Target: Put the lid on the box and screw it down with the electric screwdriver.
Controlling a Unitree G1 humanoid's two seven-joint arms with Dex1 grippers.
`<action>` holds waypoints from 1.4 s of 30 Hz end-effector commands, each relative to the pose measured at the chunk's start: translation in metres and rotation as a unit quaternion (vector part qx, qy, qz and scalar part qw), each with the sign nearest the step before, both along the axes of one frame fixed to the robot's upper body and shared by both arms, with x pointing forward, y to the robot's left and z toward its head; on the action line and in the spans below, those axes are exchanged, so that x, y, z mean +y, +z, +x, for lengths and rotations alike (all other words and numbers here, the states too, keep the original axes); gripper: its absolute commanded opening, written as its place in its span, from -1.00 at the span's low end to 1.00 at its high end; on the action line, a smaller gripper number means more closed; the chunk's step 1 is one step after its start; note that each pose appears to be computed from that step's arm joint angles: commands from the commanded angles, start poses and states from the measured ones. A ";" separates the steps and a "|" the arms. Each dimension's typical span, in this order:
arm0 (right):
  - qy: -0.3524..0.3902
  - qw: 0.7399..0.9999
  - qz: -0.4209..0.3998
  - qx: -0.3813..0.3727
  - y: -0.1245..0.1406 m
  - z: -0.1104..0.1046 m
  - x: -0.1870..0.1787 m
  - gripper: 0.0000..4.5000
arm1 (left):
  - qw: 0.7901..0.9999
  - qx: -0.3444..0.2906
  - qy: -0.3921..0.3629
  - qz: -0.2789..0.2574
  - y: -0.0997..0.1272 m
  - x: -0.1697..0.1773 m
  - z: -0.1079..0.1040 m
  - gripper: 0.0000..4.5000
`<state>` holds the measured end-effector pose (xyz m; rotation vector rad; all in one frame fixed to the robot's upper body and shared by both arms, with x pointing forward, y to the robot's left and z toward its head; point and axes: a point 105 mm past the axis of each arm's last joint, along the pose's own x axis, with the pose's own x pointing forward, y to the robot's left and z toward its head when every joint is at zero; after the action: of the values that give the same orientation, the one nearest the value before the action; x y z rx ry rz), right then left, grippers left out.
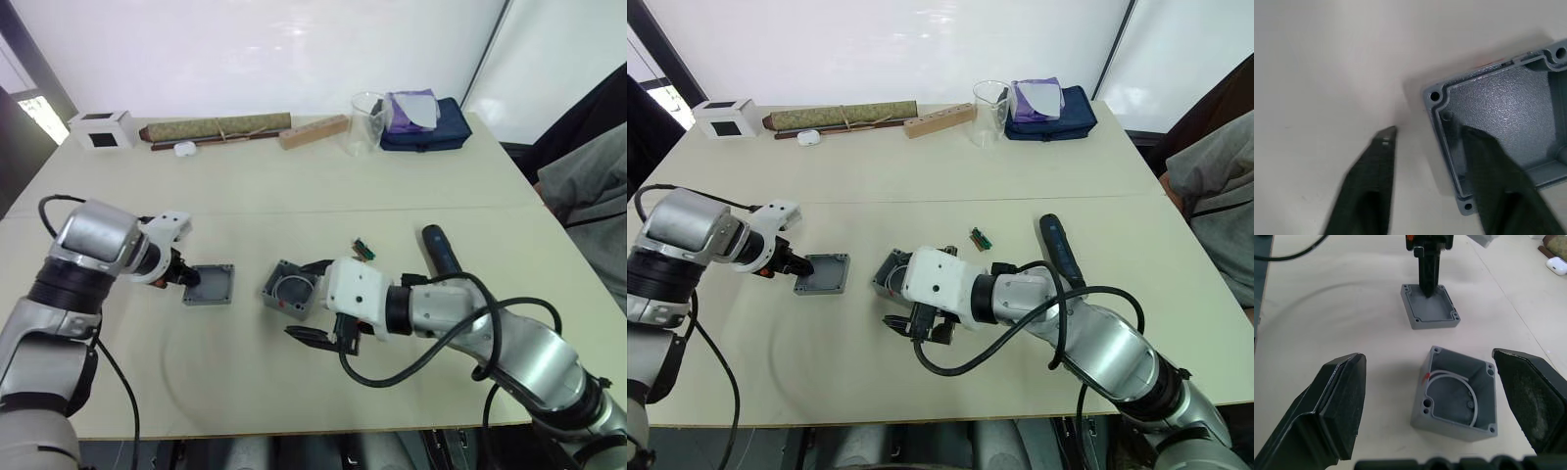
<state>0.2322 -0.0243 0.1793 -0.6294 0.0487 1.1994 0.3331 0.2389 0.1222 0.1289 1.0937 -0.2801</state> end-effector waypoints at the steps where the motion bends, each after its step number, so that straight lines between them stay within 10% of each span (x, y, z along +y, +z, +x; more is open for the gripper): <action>1: 0.009 1.000 0.002 -0.030 0.013 -0.004 0.000 1.00 | 1.000 0.027 0.011 -0.001 -0.018 -0.001 -0.005 -0.89; 6: 0.003 1.000 -0.005 -0.026 0.014 -0.002 -0.007 1.00 | 1.000 0.011 0.020 -0.009 -0.018 -0.003 -0.003 -0.95; 13: -0.048 0.988 0.142 0.025 0.044 0.021 -0.020 1.00 | 0.975 -0.202 -0.026 -0.093 0.059 0.003 0.044 -0.95; 20: -0.204 0.925 0.307 0.088 0.079 0.096 -0.040 1.00 | 0.816 -0.552 -0.056 -0.163 0.181 -0.024 0.078 -0.95; 29: -0.224 0.876 0.379 0.196 0.098 0.128 -0.024 1.00 | 0.778 -0.556 -0.137 -0.260 0.170 -0.115 0.062 -0.95; 42: -0.235 0.872 0.377 0.205 0.095 0.124 -0.031 0.89 | 0.770 -0.540 -0.163 -0.296 0.171 -0.134 0.056 -0.98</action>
<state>0.3620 -0.0538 0.2616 0.3313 0.1340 0.7433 0.3972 0.1106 0.2722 -0.1109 -0.1467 -0.7006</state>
